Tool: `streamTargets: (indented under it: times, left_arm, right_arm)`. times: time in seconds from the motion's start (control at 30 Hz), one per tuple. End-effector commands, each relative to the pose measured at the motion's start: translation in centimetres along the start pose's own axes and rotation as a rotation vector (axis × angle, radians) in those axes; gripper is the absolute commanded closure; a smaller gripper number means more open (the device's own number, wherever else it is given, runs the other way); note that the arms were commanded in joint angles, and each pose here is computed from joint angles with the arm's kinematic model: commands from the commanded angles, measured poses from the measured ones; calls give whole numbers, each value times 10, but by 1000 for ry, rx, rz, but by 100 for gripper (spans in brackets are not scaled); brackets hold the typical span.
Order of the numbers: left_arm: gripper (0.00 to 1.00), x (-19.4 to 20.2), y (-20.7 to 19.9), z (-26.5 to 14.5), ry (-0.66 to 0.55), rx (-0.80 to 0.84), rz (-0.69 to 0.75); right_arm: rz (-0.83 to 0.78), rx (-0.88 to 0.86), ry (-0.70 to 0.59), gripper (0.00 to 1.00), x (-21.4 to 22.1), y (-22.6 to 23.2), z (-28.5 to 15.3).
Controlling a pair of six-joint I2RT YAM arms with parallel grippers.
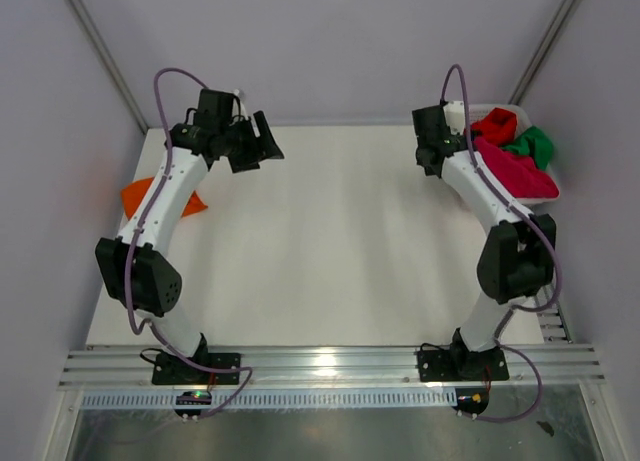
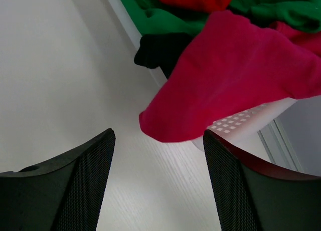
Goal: Fold and stack the t-shirts
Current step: Put the neatly folded tshirt into the corner of the board with the left arm
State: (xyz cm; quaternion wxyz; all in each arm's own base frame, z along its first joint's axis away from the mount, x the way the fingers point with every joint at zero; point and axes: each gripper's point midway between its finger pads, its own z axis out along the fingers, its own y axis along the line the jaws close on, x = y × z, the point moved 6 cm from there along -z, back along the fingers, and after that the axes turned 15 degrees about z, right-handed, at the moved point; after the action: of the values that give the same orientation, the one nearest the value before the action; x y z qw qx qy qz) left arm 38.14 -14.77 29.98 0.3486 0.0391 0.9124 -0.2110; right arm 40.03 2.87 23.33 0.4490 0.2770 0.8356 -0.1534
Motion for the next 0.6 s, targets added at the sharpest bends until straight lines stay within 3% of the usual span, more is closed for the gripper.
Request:
streamTargets:
  times: [0.0,0.27,0.33,0.4,0.57]
  left_arm:
    - [28,16,-1,13,38,19,-4]
    - [28,29,12,7,54,-59,41]
    - [28,32,13,10,65,-58,32]
    - [28,34,14,15,69,-59,25]
    - [28,38,14,27,97,-40,-12]
  right_arm:
    - [-5,130,5,25,-7,8,12]
    - [117,182,36,24,-10,19,29]
    - [114,195,32,18,-12,16,25]
    - [131,193,-1,1,-16,10,20]
    - [106,177,-31,1,-25,-1,11]
